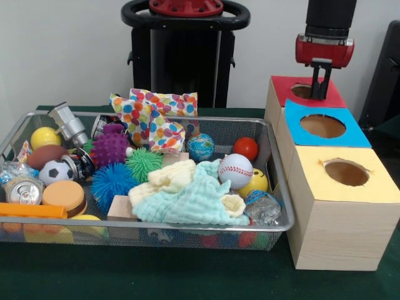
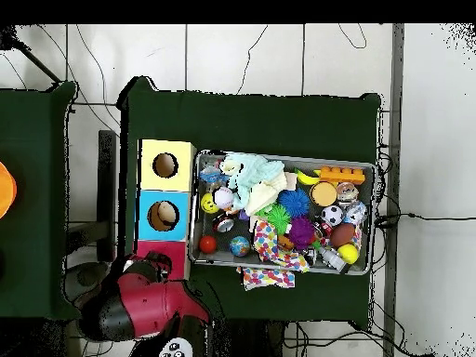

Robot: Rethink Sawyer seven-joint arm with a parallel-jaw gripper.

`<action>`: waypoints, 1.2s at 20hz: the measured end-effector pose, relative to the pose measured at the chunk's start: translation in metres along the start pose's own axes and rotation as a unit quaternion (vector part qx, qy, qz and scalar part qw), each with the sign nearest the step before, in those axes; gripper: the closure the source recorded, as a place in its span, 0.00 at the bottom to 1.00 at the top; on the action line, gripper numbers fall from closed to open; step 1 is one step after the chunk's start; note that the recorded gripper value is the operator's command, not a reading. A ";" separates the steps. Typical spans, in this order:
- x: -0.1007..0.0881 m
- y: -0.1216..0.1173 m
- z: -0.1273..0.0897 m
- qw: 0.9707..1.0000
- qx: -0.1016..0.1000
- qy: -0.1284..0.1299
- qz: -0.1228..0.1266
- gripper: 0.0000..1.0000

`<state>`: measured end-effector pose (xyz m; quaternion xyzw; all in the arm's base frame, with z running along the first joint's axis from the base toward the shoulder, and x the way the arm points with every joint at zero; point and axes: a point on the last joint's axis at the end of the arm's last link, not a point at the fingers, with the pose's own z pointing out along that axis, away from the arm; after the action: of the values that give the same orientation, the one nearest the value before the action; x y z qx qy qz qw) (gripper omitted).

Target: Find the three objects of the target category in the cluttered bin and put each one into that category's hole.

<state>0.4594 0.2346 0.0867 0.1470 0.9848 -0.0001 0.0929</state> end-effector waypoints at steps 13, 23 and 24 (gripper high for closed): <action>0.000 0.000 0.000 1.000 0.000 -0.001 -0.001 1.00; 0.000 0.003 -0.028 1.000 -0.011 -0.018 -0.003 1.00; 0.000 0.003 -0.030 1.000 -0.012 -0.019 -0.003 1.00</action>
<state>0.4551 0.2385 0.1158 0.1432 0.9831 0.0085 0.1135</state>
